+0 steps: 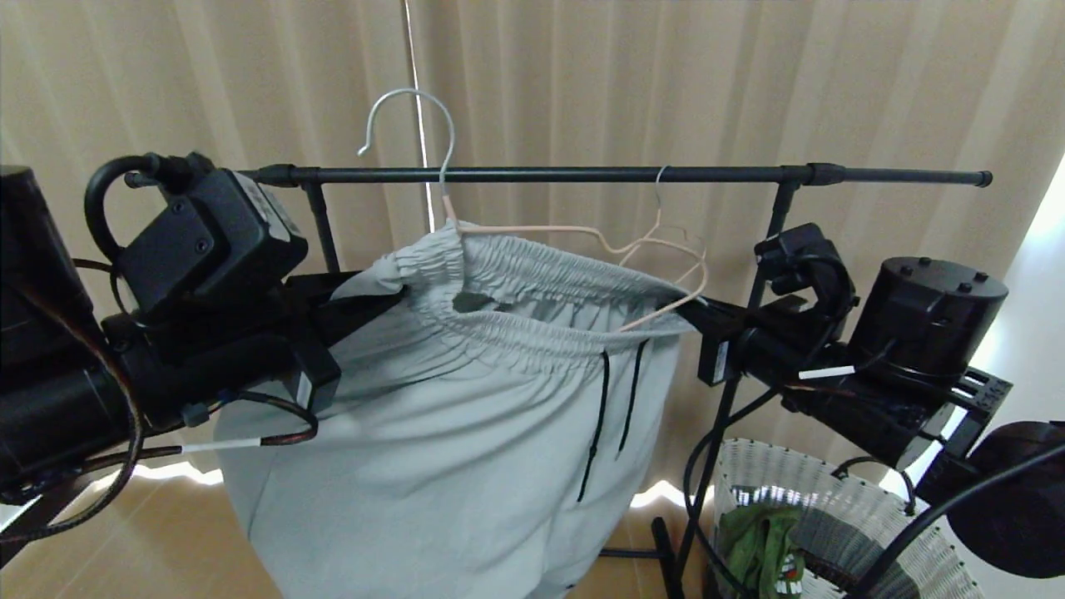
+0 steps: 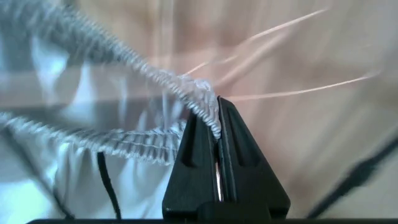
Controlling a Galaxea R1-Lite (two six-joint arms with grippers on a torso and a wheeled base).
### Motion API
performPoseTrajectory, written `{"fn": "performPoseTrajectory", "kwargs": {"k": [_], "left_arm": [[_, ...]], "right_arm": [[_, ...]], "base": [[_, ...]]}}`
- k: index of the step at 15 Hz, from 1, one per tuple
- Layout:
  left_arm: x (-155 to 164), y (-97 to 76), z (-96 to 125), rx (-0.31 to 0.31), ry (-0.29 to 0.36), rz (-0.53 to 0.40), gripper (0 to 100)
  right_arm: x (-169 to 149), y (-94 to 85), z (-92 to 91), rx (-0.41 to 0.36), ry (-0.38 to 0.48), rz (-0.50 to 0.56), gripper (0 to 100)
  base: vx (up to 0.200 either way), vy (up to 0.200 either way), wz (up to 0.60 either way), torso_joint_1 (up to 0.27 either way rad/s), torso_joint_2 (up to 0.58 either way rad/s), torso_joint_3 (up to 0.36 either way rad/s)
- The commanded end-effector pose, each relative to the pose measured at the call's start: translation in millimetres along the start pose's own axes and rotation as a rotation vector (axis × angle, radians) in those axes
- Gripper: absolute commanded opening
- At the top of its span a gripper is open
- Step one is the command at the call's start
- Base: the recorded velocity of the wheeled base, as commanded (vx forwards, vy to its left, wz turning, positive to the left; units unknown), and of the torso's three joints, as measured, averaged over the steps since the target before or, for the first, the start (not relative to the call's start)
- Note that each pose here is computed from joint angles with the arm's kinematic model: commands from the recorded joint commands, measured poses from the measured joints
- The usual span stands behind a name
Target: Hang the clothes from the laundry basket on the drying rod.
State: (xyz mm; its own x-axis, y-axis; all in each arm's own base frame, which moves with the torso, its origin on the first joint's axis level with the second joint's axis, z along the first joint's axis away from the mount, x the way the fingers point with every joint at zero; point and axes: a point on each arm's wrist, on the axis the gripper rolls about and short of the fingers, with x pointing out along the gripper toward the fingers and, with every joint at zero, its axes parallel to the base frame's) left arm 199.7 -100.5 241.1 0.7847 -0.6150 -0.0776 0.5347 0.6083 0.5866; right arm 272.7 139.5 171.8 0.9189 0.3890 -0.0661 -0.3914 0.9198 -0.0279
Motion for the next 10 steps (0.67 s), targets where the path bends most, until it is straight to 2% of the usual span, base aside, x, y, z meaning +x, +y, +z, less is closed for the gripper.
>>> {"fn": "performPoseTrajectory", "kwargs": {"k": [1, 3, 6, 8, 10], "left_arm": [[-10.4, -3.1, -6.3, 0.02, 0.021, 0.005, 0], [-18.0, -11.1, -16.5, 0.053, 0.055, -0.013, 0], [-22.6, -8.8, -30.0, 0.126, 0.111, 0.004, 0], [-21.2, -9.1, -32.2, 0.131, 0.12, 0.001, 0], [-14.1, -8.6, -35.1, 0.126, 0.14, -0.002, 0]], "right_arm": [[3.6, -11.3, 6.0, 0.002, -0.021, -0.039, 0], [5.9, -17.0, 8.4, 0.003, -0.026, -0.058, 0], [5.9, -17.1, 11.6, 0.003, -0.019, -0.056, 0], [5.6, -16.6, 12.1, 0.002, -0.005, -0.054, 0], [1.7, 0.4, 12.7, -0.015, 0.032, 0.004, 0]], "base": [[0.0, 0.0, 0.0, 0.0, 0.0, 0.0], [0.0, 0.0, 0.0, 0.0, 0.0, 0.0], [0.0, 0.0, 0.0, 0.0, 0.0, 0.0], [0.0, 0.0, 0.0, 0.0, 0.0, 0.0], [0.0, 0.0, 0.0, 0.0, 0.0, 0.0]]}}
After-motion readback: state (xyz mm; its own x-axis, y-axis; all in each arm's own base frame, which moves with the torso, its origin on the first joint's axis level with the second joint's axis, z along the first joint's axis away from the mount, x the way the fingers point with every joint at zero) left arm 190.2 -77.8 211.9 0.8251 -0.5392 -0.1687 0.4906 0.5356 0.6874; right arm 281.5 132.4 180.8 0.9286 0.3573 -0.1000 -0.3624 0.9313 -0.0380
